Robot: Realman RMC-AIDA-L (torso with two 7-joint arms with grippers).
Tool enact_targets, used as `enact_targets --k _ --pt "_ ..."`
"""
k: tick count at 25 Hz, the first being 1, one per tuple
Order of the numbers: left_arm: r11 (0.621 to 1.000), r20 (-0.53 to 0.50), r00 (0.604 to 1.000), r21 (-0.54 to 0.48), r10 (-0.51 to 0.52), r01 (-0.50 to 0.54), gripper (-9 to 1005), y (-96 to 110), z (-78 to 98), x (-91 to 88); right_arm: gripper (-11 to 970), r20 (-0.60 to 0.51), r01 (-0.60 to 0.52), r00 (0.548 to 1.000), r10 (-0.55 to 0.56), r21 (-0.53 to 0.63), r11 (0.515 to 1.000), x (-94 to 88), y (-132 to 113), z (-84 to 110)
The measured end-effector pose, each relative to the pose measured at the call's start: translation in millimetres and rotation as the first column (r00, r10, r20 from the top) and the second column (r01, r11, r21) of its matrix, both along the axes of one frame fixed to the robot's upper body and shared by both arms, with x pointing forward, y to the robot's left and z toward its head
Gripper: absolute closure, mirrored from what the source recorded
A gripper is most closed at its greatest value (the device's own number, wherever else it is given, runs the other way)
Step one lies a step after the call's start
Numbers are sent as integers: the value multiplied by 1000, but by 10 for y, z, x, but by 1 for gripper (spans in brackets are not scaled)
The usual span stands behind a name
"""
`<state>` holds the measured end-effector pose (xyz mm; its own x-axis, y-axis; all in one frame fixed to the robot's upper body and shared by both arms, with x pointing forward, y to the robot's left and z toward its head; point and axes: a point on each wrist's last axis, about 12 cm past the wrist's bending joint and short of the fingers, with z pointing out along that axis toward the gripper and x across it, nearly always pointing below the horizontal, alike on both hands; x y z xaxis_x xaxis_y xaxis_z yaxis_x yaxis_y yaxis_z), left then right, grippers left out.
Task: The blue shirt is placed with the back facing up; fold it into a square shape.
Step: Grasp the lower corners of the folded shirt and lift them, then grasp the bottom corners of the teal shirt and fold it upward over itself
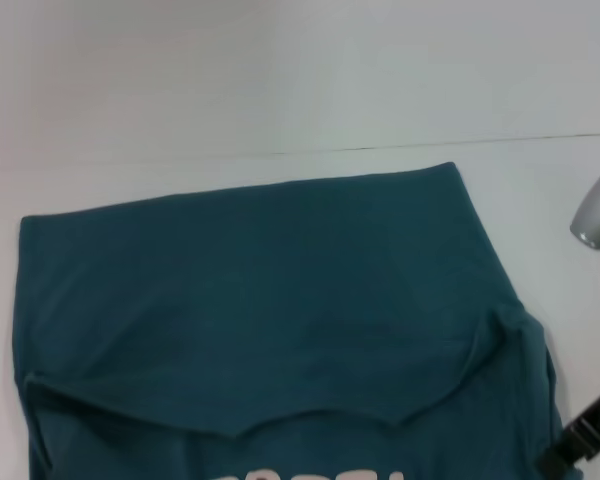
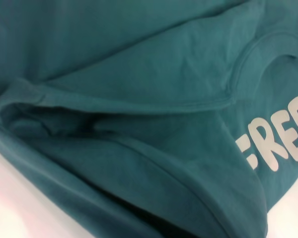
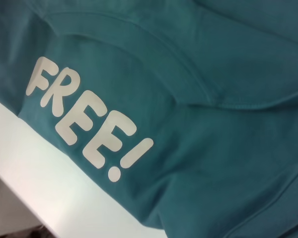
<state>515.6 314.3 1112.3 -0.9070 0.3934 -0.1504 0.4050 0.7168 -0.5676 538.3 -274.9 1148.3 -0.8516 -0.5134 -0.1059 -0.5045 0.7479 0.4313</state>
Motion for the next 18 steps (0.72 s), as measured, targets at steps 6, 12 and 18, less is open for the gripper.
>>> enact_targets --k 6,12,18 --pt "996 -93 995 -77 29 -36 952 89 17 -183 904 -37 -20 999 20 -10 1000 -112 -28 -104" --pt "987 -90 993 -134 77 -89 953 184 72 -218 904 38 -9 999 6 82 997 -77 -126 18" --pt "935 38 983 -319 178 -157 953 269 302 -3 904 191 120 968 -164 221 968 120 -429 322"
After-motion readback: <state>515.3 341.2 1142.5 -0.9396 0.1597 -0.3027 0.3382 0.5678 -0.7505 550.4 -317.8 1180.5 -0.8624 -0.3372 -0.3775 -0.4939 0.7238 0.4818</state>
